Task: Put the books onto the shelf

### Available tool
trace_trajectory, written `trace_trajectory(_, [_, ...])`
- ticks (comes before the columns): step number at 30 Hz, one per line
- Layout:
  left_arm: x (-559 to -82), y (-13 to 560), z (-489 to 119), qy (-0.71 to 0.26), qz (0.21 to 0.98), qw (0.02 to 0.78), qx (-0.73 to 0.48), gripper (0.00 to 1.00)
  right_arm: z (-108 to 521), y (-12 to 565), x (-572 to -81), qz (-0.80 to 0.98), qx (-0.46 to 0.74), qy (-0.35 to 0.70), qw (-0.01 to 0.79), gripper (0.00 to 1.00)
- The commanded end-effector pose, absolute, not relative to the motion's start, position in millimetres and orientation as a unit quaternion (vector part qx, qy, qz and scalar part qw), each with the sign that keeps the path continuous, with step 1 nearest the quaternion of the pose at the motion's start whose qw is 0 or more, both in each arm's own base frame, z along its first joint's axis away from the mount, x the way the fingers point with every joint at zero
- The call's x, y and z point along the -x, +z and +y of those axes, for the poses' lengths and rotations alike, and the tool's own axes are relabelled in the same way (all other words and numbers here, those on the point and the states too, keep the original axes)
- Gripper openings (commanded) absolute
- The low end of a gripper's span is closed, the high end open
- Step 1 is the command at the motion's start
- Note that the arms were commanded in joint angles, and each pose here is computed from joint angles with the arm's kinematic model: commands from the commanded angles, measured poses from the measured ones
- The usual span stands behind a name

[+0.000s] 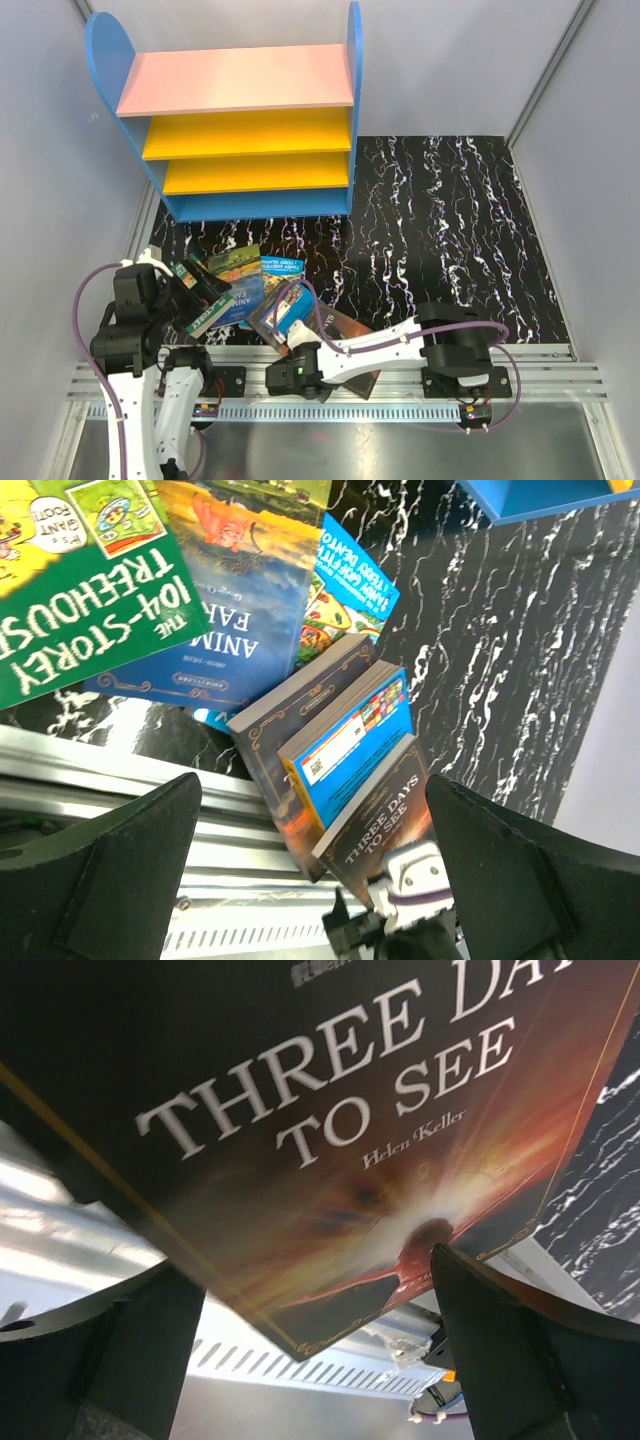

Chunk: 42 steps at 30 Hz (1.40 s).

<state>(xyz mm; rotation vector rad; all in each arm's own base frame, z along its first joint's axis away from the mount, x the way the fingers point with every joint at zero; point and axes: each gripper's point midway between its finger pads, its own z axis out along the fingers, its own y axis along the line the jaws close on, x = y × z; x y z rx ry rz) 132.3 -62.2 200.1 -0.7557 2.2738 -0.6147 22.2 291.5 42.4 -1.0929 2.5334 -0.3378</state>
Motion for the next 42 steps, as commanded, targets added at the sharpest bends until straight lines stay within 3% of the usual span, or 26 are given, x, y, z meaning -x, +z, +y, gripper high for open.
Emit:
trace_trajectory(1, [-127,209,-61,-0.228,0.871,0.339,0.273,0.99,285,44,-40,0.884,0.377,-0.165,0.223,1.00])
trace_trajectory(6, [-124,210,-61,-0.227,0.872,0.336,0.274,0.99,283,31,-48,0.875,0.377,-0.188,0.239,1.00])
trace_trajectory(8, [-123,214,-61,-0.224,0.874,0.337,0.269,0.99,284,31,-51,0.873,0.373,-0.191,0.251,0.94])
trace_trajectory(9, [-122,214,-60,-0.221,0.875,0.337,0.269,0.99,283,33,-52,0.873,0.370,-0.190,0.253,0.79])
trace_trajectory(11, [-122,217,-58,-0.217,0.875,0.340,0.268,0.99,283,37,-52,0.876,0.364,-0.185,0.256,0.61])
trace_trajectory(13, [-122,218,-58,-0.216,0.874,0.342,0.270,0.99,280,42,-51,0.881,0.356,-0.178,0.256,0.35])
trace_trajectory(19, [-123,214,-58,-0.220,0.872,0.341,0.273,0.99,267,54,-47,0.892,0.337,-0.168,0.251,0.00])
trace_trajectory(26, [-128,210,-58,-0.223,0.868,0.345,0.278,0.99,253,101,-55,0.894,0.312,-0.168,0.275,0.00])
trace_trajectory(31, [-132,215,-58,-0.227,0.863,0.355,0.279,0.99,260,209,-82,0.874,0.289,-0.128,0.370,0.00])
trace_trajectory(36, [-134,225,-61,-0.238,0.857,0.366,0.274,0.99,284,326,-117,0.843,0.280,-0.021,0.458,0.00])
trace_trajectory(42, [-141,231,-63,-0.247,0.854,0.370,0.268,0.99,302,447,-175,0.730,0.292,-0.052,0.616,0.00])
